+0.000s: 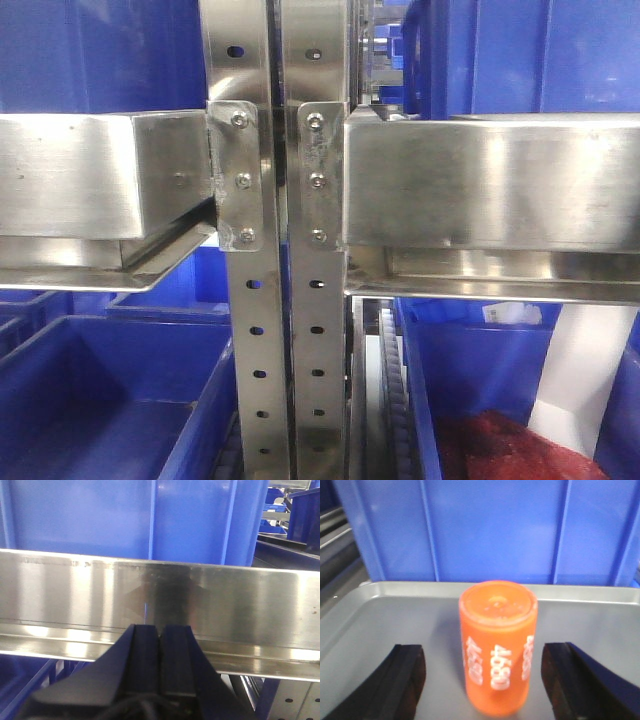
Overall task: Grab orange capacitor from left shelf to right conveyor
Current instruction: 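Close the right gripper on the orange cylinder and lift it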
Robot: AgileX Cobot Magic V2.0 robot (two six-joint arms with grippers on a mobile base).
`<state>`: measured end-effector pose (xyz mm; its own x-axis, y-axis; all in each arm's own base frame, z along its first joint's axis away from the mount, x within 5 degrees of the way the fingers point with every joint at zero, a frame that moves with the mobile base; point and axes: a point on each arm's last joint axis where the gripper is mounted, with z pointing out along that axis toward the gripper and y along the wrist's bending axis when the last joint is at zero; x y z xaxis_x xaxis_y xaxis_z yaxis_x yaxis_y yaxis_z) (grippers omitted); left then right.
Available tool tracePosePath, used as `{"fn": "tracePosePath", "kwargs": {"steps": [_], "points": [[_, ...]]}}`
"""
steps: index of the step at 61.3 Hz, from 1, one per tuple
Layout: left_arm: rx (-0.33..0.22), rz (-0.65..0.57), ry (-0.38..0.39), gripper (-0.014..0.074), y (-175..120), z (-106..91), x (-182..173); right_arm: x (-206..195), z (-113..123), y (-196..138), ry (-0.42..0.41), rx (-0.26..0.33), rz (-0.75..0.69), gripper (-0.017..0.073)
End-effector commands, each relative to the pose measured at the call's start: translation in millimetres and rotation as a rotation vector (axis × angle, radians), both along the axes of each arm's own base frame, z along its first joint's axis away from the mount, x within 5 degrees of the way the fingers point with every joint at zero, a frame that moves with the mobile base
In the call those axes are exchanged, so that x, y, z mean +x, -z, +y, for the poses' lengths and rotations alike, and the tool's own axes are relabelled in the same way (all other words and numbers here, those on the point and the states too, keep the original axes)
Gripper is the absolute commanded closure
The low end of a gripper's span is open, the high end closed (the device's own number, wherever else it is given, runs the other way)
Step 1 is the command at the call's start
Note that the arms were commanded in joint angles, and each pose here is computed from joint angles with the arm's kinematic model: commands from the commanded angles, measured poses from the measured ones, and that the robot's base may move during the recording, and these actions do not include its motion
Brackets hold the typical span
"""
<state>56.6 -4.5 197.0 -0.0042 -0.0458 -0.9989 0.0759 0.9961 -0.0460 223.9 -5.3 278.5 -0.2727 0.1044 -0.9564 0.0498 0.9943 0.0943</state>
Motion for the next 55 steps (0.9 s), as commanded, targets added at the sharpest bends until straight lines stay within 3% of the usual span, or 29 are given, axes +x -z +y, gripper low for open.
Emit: {"fn": "tracePosePath", "kwargs": {"steps": [1, 43, 55], "points": [[-0.011, -0.102, -0.006, 0.072, -10.1, 0.7, -1.5, 10.1, -0.5, -20.5, -0.004, -0.013, -0.172, -0.0024], [-0.011, -0.102, -0.006, 0.072, -10.1, 0.7, -1.5, 49.7, -7.4, 16.5, 0.016, -0.013, -0.192, -0.0021], [-0.011, -0.102, -0.006, 0.072, -10.1, 0.7, -1.5, 56.9, -9.5, 19.0, 0.021, -0.015, -0.265, -0.0008]]}}
